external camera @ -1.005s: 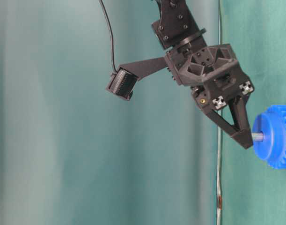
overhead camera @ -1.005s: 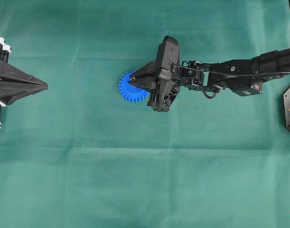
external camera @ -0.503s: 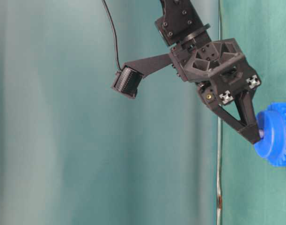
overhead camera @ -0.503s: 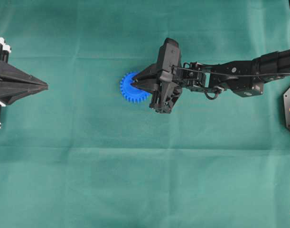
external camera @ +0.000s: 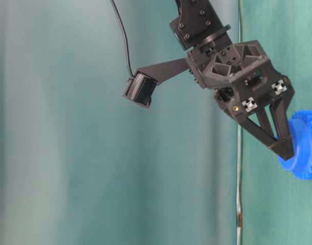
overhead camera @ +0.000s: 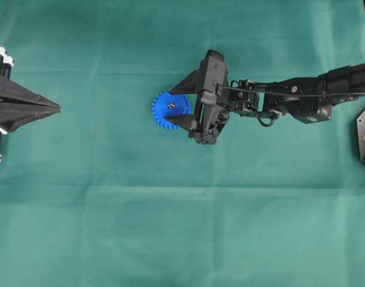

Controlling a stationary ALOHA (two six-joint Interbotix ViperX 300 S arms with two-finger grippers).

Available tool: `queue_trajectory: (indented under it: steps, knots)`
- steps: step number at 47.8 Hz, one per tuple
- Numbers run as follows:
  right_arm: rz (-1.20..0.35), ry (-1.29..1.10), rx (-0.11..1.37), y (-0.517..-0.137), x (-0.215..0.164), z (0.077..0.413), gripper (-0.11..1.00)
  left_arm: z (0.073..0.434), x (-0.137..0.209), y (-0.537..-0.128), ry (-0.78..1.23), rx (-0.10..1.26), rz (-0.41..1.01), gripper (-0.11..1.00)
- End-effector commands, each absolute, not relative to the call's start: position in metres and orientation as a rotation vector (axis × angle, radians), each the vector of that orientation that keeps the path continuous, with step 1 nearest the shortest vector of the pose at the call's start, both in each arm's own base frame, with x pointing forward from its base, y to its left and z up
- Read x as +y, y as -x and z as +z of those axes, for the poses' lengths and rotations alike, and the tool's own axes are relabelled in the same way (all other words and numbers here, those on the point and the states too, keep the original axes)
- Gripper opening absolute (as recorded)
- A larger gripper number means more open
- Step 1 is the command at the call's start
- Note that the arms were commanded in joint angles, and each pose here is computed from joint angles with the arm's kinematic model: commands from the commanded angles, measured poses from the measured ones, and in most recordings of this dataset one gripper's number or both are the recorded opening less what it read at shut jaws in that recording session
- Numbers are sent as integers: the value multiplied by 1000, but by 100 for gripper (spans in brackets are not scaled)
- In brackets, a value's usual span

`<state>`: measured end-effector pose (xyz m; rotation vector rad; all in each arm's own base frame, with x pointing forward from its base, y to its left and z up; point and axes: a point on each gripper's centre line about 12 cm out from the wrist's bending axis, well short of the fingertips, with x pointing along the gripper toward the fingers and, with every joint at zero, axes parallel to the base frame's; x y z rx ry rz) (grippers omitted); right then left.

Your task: Insert the shaft placed at a random location into the center hole of the medium gear at another random location.

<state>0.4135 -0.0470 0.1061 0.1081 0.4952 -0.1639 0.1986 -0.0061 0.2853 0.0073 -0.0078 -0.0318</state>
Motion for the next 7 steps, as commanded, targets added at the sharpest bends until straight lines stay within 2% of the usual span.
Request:
queue_trajectory:
  steps: [1, 7]
  knots:
    - [-160, -106, 468, -417, -46, 116, 91, 294, -6, -201, -7, -31, -29, 0]
    - [-157, -104, 465, -417, -45, 118, 84, 294, -6, -201, -7, -32, -29, 0]
